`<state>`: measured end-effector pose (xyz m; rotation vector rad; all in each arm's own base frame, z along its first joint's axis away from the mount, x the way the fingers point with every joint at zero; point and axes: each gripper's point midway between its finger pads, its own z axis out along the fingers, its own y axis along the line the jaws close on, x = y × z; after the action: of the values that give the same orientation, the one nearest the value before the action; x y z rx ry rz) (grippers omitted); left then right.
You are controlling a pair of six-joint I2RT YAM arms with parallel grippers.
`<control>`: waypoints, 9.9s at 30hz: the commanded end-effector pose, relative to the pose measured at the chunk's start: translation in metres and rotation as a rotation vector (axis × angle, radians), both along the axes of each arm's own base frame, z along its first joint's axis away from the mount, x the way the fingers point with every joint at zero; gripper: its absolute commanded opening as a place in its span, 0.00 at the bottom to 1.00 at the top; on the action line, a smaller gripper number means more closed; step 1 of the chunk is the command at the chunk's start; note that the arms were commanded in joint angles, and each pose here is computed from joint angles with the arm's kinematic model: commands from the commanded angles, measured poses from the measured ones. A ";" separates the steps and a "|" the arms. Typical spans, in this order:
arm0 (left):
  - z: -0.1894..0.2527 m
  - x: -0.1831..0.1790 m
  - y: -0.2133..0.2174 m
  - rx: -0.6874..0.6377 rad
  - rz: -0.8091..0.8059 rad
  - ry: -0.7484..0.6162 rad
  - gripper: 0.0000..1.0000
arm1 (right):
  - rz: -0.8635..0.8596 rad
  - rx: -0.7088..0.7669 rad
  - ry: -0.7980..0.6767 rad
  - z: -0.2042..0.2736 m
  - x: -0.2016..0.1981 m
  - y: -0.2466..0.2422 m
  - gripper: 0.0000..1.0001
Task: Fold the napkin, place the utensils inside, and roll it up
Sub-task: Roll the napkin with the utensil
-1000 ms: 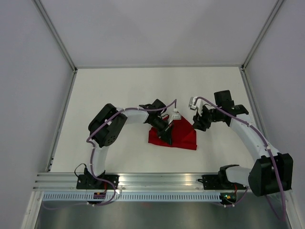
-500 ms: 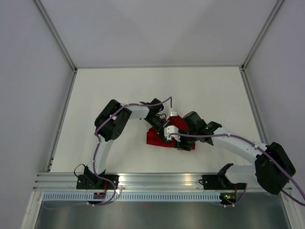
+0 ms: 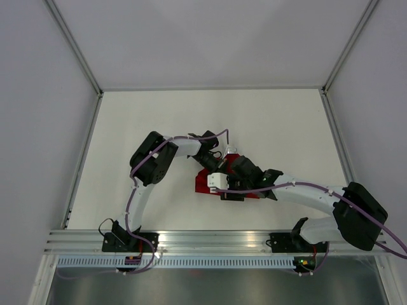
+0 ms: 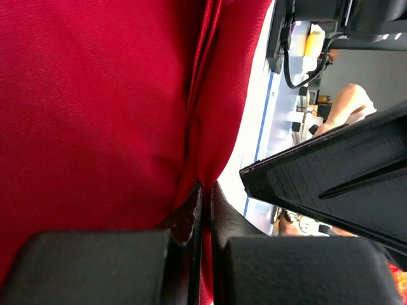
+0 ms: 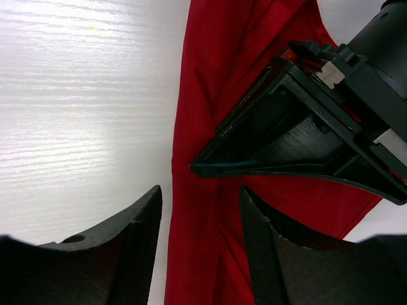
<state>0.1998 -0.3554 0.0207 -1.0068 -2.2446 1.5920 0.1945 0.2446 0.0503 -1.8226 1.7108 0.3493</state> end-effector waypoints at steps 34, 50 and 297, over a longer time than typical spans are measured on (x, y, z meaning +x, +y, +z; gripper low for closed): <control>-0.023 0.033 0.021 0.178 0.089 -0.096 0.31 | 0.008 -0.183 0.031 -0.069 -0.012 -0.016 0.11; 0.007 0.118 0.061 0.246 0.439 -0.416 0.36 | 0.115 -0.242 0.344 -0.075 -0.037 -0.016 0.07; 0.062 0.052 0.034 0.099 0.071 -1.712 0.71 | -0.081 -0.112 0.856 -0.076 0.078 -0.010 0.03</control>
<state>0.2489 -0.3184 0.0867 -2.6782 -3.1964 0.5942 0.2788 0.2603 0.0160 -1.6531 2.2996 1.2496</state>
